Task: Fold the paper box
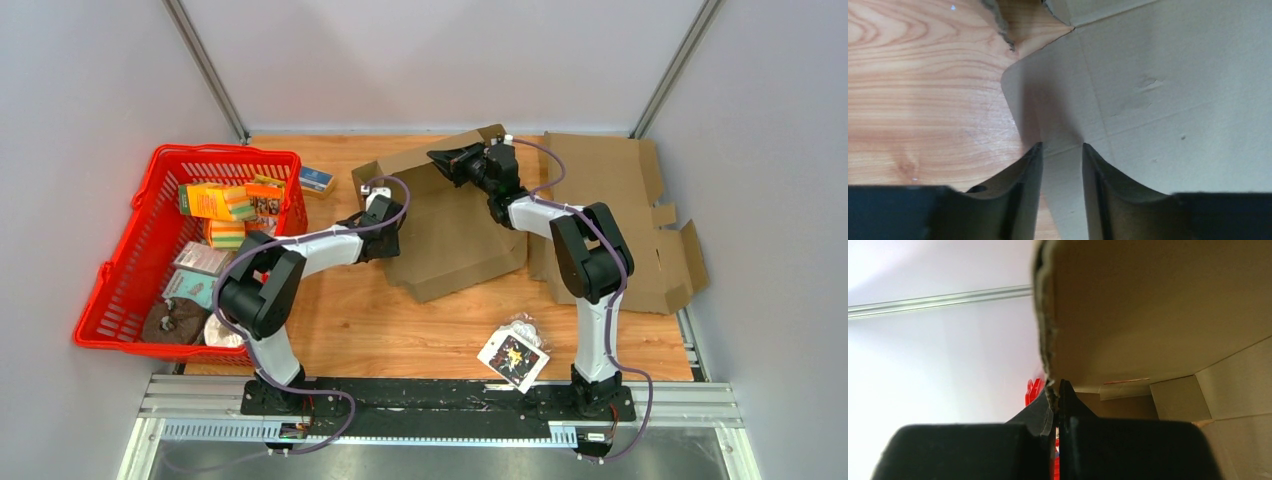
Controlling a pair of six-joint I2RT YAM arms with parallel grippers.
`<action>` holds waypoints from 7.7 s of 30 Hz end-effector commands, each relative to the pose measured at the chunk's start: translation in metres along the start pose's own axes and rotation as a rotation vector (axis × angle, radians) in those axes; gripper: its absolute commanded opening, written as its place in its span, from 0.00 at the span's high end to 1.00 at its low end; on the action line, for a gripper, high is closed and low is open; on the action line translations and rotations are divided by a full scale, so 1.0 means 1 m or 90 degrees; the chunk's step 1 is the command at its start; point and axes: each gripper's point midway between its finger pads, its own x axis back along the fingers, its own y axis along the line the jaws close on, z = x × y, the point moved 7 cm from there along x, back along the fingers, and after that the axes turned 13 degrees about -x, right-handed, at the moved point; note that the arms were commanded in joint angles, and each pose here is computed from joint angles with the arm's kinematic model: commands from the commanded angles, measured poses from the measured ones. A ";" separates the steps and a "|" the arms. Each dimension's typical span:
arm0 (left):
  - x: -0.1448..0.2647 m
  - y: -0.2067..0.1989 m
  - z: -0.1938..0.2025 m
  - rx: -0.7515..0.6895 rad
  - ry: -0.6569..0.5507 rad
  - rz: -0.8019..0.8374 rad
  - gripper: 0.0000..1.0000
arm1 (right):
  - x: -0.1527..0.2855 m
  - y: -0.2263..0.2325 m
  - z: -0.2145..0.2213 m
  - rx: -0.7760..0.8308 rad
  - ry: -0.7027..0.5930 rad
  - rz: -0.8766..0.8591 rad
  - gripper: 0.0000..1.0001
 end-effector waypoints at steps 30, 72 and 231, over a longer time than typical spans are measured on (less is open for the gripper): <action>0.073 0.055 -0.074 -0.242 -0.191 -0.016 0.52 | 0.007 -0.003 -0.003 0.036 -0.007 -0.012 1.00; 0.038 0.019 -0.107 -0.219 -0.400 0.179 0.41 | -0.002 -0.017 0.010 0.000 0.023 -0.003 1.00; 0.017 0.034 -0.108 -0.132 -0.346 -0.138 1.00 | 0.129 -0.023 -0.068 0.649 -0.275 0.553 1.00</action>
